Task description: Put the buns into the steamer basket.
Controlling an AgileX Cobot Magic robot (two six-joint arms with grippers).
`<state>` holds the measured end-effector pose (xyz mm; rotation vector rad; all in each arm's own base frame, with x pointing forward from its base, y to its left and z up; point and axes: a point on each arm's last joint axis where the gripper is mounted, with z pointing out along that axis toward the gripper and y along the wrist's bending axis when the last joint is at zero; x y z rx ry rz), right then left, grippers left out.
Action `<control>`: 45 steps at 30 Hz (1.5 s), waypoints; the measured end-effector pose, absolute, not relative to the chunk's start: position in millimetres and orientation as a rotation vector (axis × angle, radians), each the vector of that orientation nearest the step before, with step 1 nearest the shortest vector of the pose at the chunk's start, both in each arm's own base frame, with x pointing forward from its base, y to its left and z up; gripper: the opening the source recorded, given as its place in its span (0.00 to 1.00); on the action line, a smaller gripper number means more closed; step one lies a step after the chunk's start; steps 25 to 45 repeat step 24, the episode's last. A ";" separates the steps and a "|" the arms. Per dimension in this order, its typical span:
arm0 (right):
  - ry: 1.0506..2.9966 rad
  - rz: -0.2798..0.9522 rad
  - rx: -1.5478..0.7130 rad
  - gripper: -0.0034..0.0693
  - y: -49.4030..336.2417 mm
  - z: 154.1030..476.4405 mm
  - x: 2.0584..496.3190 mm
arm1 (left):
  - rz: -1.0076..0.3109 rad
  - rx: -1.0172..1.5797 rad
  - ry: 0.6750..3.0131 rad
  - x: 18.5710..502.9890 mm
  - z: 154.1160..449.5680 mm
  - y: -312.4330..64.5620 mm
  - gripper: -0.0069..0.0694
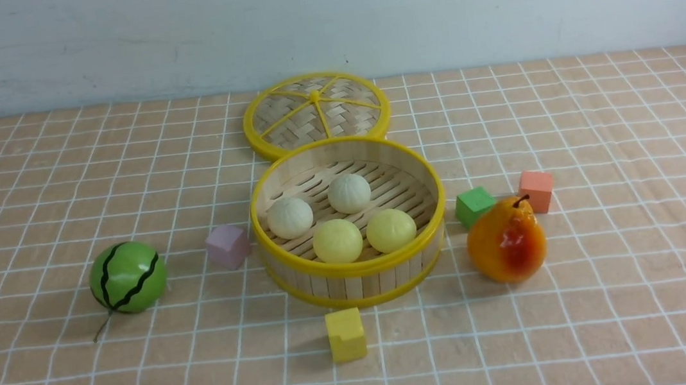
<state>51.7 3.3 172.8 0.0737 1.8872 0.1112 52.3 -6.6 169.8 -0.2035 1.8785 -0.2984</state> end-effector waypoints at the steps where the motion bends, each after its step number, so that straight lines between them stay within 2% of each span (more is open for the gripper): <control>1: 1.887 0.111 0.074 0.11 3.3 172.8 51.7 | -0.298 -0.203 1.878 52.3 169.8 -6.6 0.07; 21: 1.886 0.112 0.074 0.16 3.3 172.9 51.7 | -0.298 -0.203 1.878 52.3 169.8 -6.6 0.07; 45: 1.886 0.112 0.074 0.16 3.3 172.9 51.7 | -0.298 -0.203 1.878 52.3 169.8 -6.6 0.07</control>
